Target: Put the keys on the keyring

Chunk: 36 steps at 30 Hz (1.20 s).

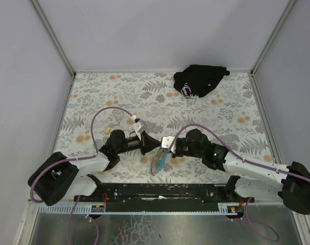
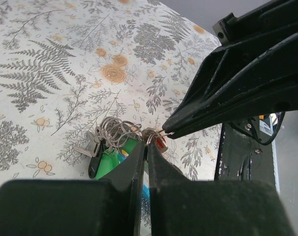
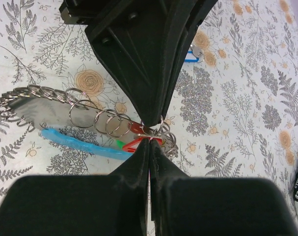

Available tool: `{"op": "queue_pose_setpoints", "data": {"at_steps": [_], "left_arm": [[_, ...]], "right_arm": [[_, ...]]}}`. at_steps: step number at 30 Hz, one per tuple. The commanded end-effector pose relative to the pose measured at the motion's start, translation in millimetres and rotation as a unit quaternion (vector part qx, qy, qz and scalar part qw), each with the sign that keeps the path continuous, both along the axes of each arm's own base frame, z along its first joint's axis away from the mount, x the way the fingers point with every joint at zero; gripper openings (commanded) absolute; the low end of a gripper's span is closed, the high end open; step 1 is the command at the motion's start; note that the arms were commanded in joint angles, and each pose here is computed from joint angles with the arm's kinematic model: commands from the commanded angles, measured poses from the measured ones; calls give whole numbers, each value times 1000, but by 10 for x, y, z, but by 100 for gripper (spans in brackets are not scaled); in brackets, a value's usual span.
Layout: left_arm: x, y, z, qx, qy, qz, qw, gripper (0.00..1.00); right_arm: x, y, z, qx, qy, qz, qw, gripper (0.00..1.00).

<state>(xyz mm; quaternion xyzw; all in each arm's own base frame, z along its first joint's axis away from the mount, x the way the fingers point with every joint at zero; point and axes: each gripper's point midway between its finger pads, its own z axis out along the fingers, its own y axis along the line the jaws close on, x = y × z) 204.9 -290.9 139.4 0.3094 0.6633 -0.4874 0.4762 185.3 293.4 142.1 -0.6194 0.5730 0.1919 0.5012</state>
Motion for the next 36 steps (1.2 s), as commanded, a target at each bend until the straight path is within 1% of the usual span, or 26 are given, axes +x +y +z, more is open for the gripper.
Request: {"op": "queue_pose_setpoints", "data": {"at_steps": [1,8,13,18,23,28,33,36], "left_arm": [[321,149,329,-70,-22,109,991,0],[330,105,348,-85,-15,130,988,0],[322,79,367,-108,-3,147,983,0],[296,87,337,-119,5,150,982,1],[274,139,286,-95,-18,151,984,13],[212,159,266,-56,-66,129,988,25],[99,97,220,-14,-111,59,992,33],[31,62,178,14,-140,10,990,35]], "right_arm": [[-102,26,-145,-3,26,3,1000,0],[-116,60,-209,-7,29,5,1000,0],[-105,102,-256,-4,30,7,1000,0],[-15,85,-162,0,7,-9,1000,0],[55,48,59,5,-24,-19,1000,0],[83,38,166,-5,-37,-17,999,0],[71,48,252,-6,-43,-8,999,0],[57,47,271,-11,-43,-3,999,0]]}}
